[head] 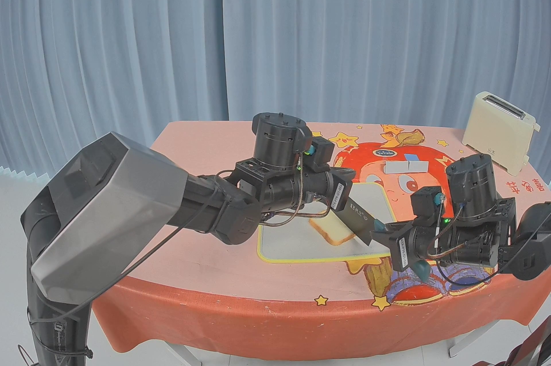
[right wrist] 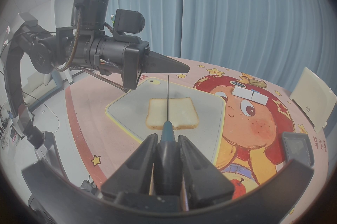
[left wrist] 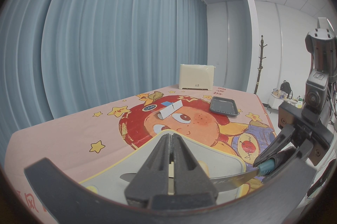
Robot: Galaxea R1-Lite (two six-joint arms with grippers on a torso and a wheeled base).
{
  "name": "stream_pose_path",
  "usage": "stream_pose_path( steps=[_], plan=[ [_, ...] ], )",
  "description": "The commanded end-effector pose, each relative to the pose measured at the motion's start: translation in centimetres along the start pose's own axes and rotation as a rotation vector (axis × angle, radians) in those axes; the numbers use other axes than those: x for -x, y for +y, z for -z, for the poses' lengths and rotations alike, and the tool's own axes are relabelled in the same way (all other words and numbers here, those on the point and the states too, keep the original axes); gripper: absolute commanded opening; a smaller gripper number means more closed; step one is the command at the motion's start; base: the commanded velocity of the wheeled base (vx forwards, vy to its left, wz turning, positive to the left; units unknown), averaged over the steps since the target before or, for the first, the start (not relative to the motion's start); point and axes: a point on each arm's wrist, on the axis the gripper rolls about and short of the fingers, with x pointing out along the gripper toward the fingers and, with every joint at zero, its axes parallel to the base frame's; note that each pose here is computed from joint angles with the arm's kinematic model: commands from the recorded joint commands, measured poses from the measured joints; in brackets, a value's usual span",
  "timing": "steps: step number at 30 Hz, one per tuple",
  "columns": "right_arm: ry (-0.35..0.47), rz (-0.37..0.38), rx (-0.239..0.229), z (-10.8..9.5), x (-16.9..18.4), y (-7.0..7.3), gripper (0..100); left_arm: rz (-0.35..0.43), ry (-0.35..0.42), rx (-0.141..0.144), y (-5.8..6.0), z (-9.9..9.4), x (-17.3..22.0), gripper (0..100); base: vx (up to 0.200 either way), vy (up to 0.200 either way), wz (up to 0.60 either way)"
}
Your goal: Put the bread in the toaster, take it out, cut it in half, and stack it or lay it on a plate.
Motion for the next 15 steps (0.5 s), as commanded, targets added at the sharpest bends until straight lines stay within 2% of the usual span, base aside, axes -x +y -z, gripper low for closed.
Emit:
stream_pose_path(
  steps=[1,5,15],
  plan=[
    [0.005,-0.001,0.001,0.1,-0.1,0.1,0,-0.001,0.01,0.003,0.0,0.3,-0.1,0,0.0,0.0,0.0],
    [0.005,-0.001,0.001,0.1,-0.1,0.1,0,-0.001,0.038,0.011,0.2,1.7,-0.8,0,0.0,0.0,0.0],
    [0.002,0.0,0.001,0.1,0.0,0.1,0,0.001,0.053,0.014,0.1,2.3,-1.1,0,0.0,0.0,0.0]
  ],
)
